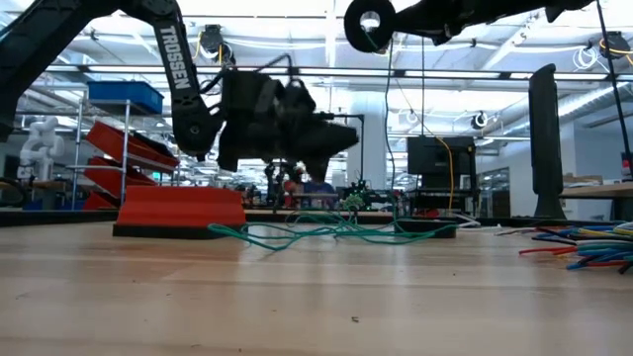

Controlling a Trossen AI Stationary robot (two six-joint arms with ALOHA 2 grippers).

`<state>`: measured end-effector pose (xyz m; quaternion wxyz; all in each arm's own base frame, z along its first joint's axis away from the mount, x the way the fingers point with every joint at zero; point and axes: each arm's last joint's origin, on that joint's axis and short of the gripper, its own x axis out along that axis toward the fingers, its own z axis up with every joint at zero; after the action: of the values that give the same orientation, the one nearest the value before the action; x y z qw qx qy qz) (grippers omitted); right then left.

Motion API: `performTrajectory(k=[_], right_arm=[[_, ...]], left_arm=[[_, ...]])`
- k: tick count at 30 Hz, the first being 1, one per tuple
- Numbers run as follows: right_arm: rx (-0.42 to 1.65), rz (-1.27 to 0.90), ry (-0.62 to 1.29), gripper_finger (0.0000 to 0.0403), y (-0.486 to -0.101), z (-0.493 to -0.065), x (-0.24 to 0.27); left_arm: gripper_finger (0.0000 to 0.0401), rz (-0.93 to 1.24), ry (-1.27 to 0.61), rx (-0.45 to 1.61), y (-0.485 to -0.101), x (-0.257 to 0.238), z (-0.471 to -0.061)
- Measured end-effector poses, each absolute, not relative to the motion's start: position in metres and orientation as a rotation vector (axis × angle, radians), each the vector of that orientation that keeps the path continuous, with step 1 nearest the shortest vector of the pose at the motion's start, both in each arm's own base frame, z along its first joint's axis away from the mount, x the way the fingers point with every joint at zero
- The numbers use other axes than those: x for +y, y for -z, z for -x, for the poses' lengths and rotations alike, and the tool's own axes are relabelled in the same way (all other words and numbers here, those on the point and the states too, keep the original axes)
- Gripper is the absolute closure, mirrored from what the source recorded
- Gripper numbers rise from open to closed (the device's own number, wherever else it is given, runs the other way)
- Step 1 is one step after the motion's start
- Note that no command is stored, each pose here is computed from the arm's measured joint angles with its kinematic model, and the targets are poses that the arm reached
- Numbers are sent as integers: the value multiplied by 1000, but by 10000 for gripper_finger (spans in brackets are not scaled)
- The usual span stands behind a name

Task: Coiling cords
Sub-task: Coil the green wire cable on the spool

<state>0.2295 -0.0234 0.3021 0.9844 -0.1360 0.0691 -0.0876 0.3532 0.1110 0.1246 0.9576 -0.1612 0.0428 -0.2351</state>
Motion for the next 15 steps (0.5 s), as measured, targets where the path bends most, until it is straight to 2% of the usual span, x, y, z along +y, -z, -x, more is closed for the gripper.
performTrajectory(k=[3,7,15], right_arm=[[119,273,179,403,-306,-226,-23],[97,273,182,403,-310,-222,-23],[64,235,181,403,-315,-218,-22]], left_arm=[[332,206,376,-12,-132,110,-357],[332,82,263,-38,-137,103,-369],[332,-37,268,-15,-148,87,-394]])
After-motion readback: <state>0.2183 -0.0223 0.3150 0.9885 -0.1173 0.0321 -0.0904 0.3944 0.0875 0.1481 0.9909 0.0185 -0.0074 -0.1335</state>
